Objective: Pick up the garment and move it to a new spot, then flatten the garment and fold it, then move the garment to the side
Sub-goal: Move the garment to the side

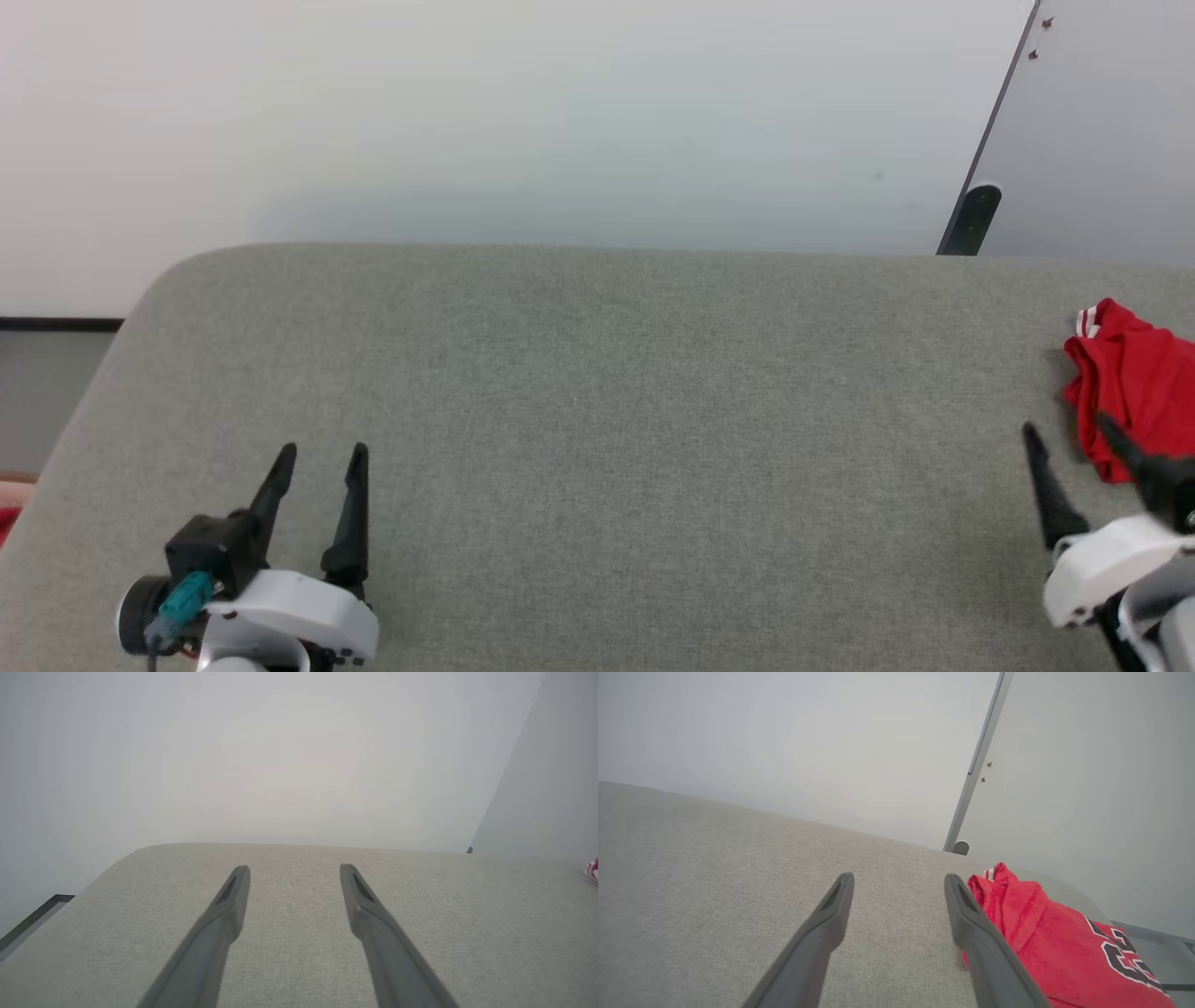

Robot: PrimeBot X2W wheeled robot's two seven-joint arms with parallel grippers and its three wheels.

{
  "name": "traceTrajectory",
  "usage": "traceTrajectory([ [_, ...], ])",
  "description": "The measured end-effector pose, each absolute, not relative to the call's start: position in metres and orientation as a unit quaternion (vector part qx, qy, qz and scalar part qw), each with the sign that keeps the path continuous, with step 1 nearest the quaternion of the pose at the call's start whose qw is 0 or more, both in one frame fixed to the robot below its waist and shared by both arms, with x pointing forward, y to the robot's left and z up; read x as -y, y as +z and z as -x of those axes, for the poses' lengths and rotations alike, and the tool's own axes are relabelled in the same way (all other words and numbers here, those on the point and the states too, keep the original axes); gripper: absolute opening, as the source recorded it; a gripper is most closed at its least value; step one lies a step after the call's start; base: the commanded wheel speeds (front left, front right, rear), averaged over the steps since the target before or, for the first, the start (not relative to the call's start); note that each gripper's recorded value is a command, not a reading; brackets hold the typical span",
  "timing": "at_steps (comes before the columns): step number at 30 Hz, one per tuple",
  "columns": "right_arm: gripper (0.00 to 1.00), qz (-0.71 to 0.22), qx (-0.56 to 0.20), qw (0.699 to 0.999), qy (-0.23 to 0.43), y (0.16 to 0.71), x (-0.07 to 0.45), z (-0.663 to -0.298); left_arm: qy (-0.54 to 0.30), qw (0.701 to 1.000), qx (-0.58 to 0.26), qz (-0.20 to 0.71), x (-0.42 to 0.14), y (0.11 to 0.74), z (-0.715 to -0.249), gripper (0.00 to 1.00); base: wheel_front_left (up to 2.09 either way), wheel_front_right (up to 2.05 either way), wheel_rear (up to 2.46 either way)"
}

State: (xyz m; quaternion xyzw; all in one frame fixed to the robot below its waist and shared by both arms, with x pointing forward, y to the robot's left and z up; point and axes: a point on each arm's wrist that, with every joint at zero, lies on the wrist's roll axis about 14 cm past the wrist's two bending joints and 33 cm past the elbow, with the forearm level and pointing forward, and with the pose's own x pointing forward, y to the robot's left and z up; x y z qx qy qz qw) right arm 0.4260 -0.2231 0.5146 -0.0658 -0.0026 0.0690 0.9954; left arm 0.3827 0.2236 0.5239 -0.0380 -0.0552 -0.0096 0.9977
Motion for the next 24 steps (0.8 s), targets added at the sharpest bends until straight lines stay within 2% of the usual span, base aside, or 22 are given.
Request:
traceTrajectory([
  [7, 1.00, 0.047, 0.003, 0.996, 0.078, 0.502, 0.203, -0.402, -0.002, 0.997, 0.069, 0.039, -0.229, 0.531, -0.372, 1.00, 0.00, 0.00, 0.00],
  [14, 1.00, 0.028, 0.009, 0.997, 0.071, 0.497, 0.194, -0.384, -0.005, 0.998, 0.049, 0.043, -0.228, 0.517, -0.362, 1.00, 0.00, 0.00, 0.00],
  [24, 1.00, 0.024, 0.017, 0.997, 0.070, 0.498, 0.188, -0.374, -0.007, 0.997, 0.030, 0.076, -0.224, 0.502, -0.354, 1.00, 0.00, 0.00, 0.00],
])
